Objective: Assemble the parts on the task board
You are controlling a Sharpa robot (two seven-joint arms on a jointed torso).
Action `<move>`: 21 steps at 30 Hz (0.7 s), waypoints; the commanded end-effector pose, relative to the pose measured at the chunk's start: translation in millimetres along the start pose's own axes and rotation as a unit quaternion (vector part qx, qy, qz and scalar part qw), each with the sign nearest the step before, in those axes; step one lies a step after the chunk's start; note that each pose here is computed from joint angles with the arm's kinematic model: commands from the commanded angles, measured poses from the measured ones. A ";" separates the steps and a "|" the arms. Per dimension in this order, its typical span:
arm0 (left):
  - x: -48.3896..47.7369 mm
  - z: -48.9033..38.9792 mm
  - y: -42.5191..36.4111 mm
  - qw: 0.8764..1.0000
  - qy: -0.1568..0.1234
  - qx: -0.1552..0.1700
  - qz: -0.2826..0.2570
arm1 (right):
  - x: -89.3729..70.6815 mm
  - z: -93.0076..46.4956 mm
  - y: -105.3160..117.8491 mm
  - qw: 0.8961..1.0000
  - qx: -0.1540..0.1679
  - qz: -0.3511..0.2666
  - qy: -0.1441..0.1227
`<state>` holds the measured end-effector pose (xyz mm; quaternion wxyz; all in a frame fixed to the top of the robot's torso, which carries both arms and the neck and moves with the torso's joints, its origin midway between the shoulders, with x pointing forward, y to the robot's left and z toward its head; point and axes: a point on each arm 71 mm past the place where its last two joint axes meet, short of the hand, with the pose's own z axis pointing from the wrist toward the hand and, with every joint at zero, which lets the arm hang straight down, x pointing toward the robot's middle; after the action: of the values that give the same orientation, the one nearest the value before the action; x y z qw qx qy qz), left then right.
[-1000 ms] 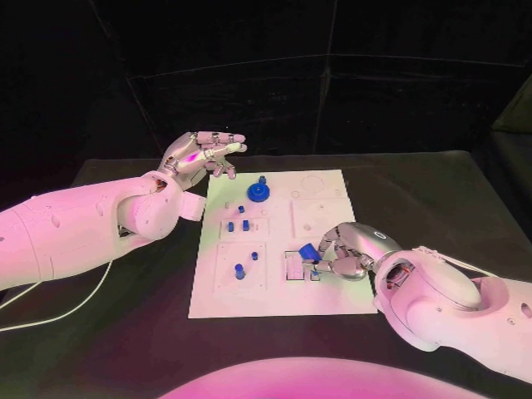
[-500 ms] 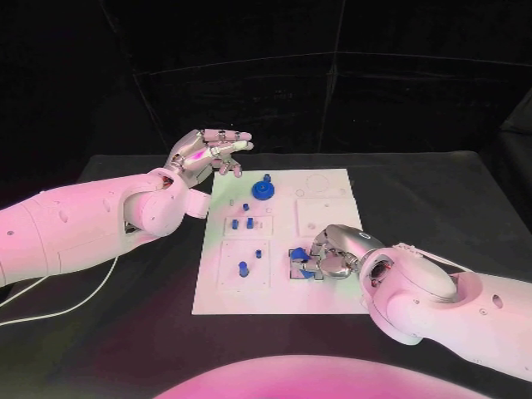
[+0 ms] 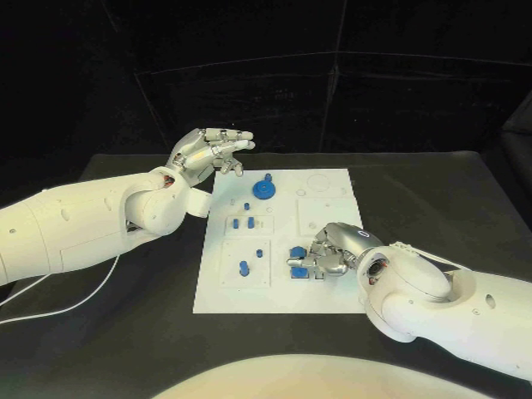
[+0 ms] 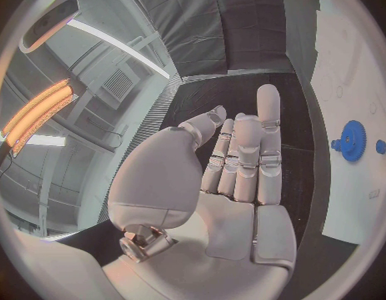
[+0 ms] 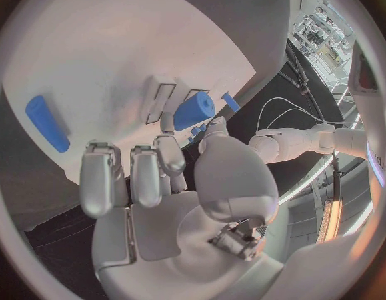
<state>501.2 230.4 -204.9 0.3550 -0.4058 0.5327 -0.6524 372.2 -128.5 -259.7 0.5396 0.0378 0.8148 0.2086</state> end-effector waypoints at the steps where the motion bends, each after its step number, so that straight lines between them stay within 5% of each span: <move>1: 0.9 0.4 -1.4 1.000 0.004 0.002 -0.004 | -2.9 -1.3 1.2 1.000 -0.003 -0.009 -0.016; 15: -0.3 0.4 -1.3 1.000 0.003 0.002 -0.003 | -7.9 -13.3 0.6 0.999 -0.030 -0.008 -0.023; 21: -1.0 0.4 -1.1 1.000 0.003 0.002 -0.003 | -18.7 -23.9 -13.7 0.997 -0.051 0.018 -0.046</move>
<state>501.8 232.0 -205.1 0.3564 -0.4065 0.5327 -0.6512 361.3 -154.9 -247.6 0.5597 0.0307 0.7990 0.2178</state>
